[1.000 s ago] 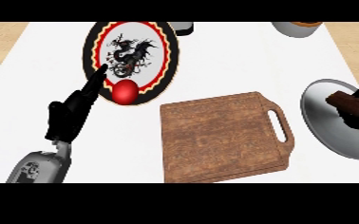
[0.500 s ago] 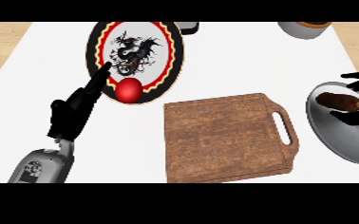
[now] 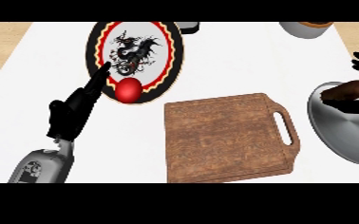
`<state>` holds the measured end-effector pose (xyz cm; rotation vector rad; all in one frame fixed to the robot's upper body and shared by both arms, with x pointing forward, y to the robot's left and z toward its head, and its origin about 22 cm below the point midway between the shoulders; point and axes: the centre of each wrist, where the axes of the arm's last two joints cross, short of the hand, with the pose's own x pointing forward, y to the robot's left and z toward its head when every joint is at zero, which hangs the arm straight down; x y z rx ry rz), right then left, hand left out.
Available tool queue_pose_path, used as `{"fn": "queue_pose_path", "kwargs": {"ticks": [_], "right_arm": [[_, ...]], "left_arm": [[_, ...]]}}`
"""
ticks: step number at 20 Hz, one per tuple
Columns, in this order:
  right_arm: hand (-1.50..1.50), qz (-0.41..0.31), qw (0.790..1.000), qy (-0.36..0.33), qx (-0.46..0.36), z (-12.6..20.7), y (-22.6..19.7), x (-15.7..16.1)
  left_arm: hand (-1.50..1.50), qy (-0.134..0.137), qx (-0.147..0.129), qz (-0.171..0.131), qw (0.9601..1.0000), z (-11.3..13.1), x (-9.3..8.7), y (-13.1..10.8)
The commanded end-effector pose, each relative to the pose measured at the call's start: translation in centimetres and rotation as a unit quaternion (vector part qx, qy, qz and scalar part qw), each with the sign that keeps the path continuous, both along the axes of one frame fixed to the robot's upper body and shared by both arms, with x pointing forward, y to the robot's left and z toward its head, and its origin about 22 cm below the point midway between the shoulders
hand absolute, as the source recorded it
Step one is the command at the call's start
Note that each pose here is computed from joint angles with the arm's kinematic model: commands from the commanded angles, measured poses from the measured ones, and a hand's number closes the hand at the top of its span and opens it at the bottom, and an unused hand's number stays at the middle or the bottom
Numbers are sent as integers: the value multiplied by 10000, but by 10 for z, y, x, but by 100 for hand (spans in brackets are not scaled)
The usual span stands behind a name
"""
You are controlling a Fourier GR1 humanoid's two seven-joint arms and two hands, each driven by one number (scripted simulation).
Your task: Pick the sweet potato from the cutting board and place it in the pan
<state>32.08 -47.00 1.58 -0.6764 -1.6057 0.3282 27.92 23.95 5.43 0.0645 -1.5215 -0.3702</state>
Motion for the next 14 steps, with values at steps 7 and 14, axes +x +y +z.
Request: {"fn": "queue_pose_path", "kwargs": {"ticks": [7, 14], "right_arm": [[-150, 525, 9838, -259, 1693, 17, -67, -53], [-150, 853, 9775, -784, 1763, 0, -90, -103]], "left_arm": [[0, -3, 20, 44, 10000, -8, 4, 11], [0, -16, -70, 81, 9999, -8, -3, 12]]}}
